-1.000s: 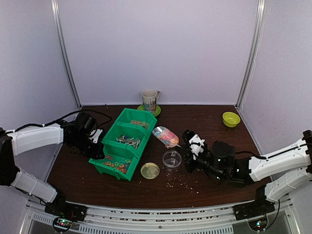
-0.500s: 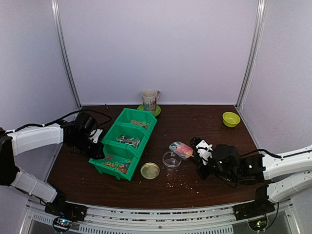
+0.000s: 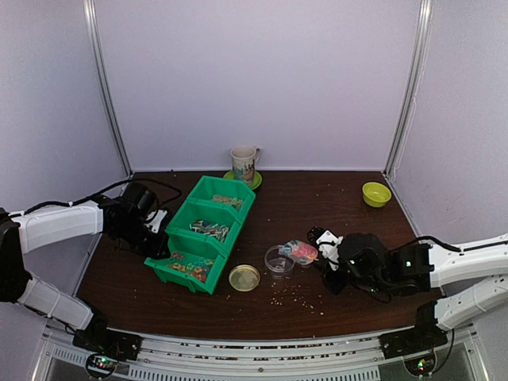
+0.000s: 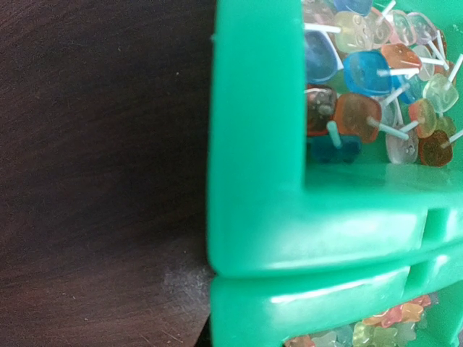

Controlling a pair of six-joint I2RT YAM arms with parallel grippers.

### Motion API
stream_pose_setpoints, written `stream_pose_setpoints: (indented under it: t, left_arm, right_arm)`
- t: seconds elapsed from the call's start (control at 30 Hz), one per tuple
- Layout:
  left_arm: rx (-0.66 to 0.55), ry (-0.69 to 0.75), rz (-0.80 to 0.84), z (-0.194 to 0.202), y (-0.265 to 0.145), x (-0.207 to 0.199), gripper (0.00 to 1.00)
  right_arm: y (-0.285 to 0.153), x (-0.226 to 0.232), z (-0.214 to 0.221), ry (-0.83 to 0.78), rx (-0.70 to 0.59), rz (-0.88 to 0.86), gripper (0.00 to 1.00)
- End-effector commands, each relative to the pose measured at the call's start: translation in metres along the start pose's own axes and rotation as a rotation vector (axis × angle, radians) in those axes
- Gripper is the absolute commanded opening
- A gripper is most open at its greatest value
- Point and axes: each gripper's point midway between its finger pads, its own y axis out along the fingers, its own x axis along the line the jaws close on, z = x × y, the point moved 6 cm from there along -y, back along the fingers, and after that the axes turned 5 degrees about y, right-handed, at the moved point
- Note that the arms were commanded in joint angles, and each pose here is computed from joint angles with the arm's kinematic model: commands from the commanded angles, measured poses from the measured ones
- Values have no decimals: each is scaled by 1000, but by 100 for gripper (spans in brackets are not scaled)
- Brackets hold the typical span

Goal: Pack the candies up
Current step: Place the fake candies in the packing box.

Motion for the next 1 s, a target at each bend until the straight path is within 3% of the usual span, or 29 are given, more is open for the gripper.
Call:
stream_pose_setpoints:
  t: [0.0,0.97]
  left_arm:
    - [-287,36,95,-56,-39,-18,0]
    - [-291,35,97,-56,-40,-18,0]
  right_arm:
    - [-3,2,-9,5,16,-10,0]
    - [-4,8,-20,-105,156,-1,0]
